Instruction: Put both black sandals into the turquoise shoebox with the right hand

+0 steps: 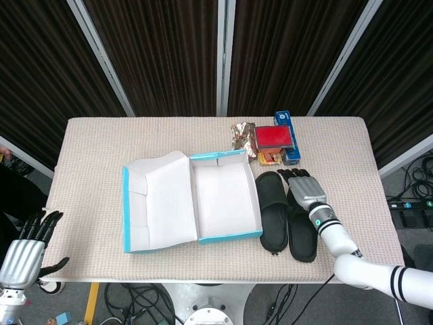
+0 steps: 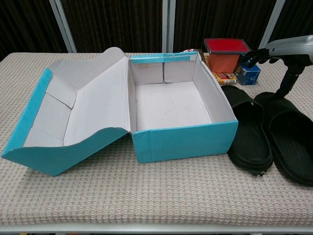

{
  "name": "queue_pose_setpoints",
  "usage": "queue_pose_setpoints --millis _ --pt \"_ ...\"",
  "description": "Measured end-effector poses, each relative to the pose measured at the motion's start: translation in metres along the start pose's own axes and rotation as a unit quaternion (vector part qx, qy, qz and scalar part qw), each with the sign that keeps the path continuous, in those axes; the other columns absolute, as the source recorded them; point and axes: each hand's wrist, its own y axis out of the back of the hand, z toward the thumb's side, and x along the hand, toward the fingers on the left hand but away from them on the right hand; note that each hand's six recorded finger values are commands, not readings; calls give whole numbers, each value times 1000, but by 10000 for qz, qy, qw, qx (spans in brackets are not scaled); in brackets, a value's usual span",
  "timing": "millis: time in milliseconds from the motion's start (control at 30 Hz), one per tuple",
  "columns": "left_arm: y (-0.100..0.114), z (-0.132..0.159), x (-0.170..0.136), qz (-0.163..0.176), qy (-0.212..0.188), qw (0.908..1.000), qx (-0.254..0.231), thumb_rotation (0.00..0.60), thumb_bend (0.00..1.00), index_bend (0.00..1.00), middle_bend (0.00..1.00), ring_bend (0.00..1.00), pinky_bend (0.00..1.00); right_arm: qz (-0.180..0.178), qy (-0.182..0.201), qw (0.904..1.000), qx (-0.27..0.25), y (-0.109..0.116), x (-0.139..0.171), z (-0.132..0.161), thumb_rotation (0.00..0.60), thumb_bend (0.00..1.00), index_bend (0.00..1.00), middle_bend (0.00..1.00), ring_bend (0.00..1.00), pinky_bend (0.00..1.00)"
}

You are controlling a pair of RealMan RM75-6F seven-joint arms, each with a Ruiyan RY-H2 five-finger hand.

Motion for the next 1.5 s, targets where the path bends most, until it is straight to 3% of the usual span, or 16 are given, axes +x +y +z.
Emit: queue_pose_setpoints --millis 233,767,1133,1500 --pt "4 5 -2 -18 -72 9998 -163 600 130 67 91 0 63 264 -167 9991 300 -9 -19 26 600 111 0 46 0 0" --pt "2 3 -3 -141 -106 9993 -338 600 131 67 91 0 63 414 -631 9956 556 -23 -44 36 600 117 0 49 0 0" --pt "6 -9 -7 -56 83 9989 -468 600 131 68 91 0 62 551 -740 9944 517 -26 -53 37 600 121 0 55 0 0" --pt "11 -17 -5 11 178 9984 -535 600 130 68 90 0 63 604 -742 9937 588 -30 -58 48 600 137 31 126 0 0"
